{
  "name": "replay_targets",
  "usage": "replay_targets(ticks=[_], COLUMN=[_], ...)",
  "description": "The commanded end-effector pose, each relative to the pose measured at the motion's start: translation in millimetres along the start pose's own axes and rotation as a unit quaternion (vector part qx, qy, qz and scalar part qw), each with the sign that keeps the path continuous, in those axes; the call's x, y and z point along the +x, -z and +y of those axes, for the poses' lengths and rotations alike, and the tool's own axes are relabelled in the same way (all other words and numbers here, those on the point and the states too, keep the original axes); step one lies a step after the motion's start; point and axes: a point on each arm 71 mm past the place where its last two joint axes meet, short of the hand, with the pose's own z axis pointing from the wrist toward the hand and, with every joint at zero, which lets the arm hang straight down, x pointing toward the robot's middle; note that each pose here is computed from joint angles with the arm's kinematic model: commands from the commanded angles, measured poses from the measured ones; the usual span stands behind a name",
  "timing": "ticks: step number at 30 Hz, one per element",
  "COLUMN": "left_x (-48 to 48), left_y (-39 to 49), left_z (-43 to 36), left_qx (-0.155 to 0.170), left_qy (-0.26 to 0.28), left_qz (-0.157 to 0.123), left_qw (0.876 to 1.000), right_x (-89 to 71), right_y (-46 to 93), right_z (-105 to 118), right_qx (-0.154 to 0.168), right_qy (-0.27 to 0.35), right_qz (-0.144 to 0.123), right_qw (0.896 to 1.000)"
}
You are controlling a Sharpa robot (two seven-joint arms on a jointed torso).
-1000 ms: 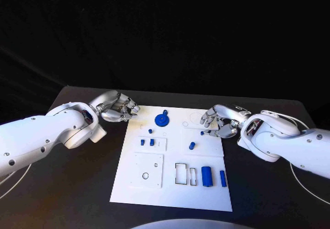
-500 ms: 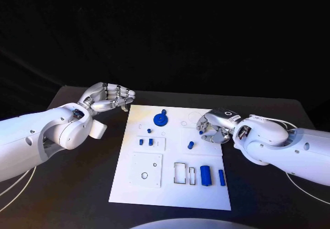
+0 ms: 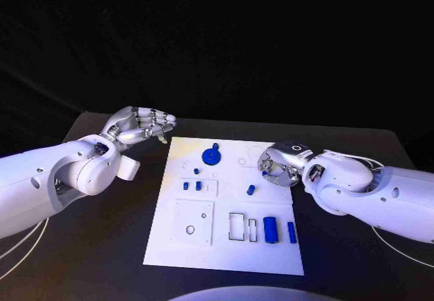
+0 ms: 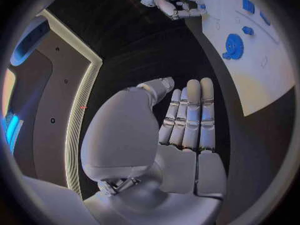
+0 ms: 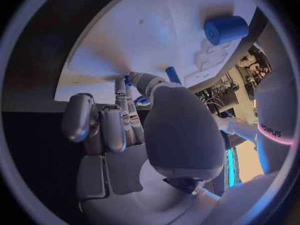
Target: Assemble the parts on the task board
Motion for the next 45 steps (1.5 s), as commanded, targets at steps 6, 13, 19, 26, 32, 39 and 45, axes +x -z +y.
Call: replay_targets(ticks=[6, 13, 19, 26, 32, 39, 45], left_x=[0.4, 0.2, 0.6, 0.7, 0.8, 0.8, 0.4], left_y=[-0.2, 0.0, 0.2, 0.7, 1.1, 1.2, 1.2], left_z=[-1.0, -0.2, 0.2, 0.7, 1.3, 1.6, 2.0], left_qx=[0.003, -0.002, -0.005, -0.009, -0.012, -0.014, -0.014], left_qy=[0.010, 0.011, 0.012, 0.013, 0.013, 0.013, 0.013], left_qz=[-0.001, 0.000, 0.003, 0.006, 0.009, 0.011, 0.010], left_qw=[1.000, 1.000, 1.000, 1.000, 1.000, 1.000, 1.000], right_x=[12.2, 14.4, 14.5, 12.8, 9.7, 3.4, -3.4], right_y=[-0.8, -0.5, -0.3, 0.3, 2.2, 4.8, 6.7], right_z=[1, 2, 4, 7, 9, 11, 11], right_qx=[0.013, 0.015, 0.019, 0.019, 0.017, 0.017, 0.018], right_qy=[0.030, 0.043, 0.055, 0.058, 0.053, 0.044, 0.036], right_qz=[0.029, 0.038, 0.036, 0.022, 0.005, -0.019, -0.037], right_qw=[0.999, 0.998, 0.998, 0.998, 0.998, 0.999, 0.998])
